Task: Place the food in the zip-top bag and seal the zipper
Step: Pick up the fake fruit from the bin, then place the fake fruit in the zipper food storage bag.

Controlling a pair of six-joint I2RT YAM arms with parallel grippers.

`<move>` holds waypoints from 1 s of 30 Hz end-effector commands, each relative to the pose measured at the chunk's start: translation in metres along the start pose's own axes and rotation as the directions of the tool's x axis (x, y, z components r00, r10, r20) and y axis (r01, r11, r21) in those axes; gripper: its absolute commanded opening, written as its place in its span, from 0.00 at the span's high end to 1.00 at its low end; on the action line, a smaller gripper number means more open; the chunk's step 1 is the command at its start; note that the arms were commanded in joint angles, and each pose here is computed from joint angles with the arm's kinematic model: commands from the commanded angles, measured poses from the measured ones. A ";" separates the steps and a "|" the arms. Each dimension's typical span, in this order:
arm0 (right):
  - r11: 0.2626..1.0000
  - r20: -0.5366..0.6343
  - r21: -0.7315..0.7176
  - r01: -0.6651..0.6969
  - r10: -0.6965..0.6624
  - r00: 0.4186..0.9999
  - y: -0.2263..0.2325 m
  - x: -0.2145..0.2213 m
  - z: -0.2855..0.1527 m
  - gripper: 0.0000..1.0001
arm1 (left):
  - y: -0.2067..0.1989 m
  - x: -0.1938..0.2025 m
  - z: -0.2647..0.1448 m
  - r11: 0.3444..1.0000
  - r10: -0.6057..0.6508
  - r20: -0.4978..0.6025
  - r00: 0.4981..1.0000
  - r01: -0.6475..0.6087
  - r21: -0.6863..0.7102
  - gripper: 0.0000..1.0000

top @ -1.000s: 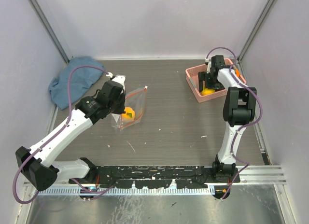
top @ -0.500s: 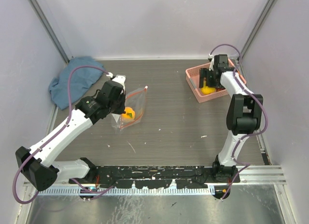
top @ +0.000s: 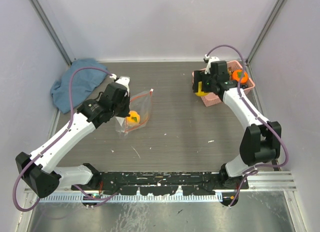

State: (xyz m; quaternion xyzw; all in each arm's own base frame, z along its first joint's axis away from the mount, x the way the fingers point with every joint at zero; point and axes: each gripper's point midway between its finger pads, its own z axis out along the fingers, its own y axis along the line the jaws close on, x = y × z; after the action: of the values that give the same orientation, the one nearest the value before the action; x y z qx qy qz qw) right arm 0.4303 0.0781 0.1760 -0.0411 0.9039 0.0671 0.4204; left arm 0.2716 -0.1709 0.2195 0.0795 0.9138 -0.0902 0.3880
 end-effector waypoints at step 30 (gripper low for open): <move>0.553 0.510 -0.758 0.346 0.172 0.843 0.286 -0.011 -0.201 0.50 | -0.018 -0.035 -0.026 0.993 -0.061 0.109 0.992 0.049 0.111 1.00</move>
State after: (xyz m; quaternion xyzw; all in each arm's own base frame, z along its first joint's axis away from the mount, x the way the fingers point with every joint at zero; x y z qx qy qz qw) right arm 0.2653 0.3058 0.2912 -0.2330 0.6938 0.4181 0.5381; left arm 0.2689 -0.1778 0.2287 0.0816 0.9098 -0.1145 0.3906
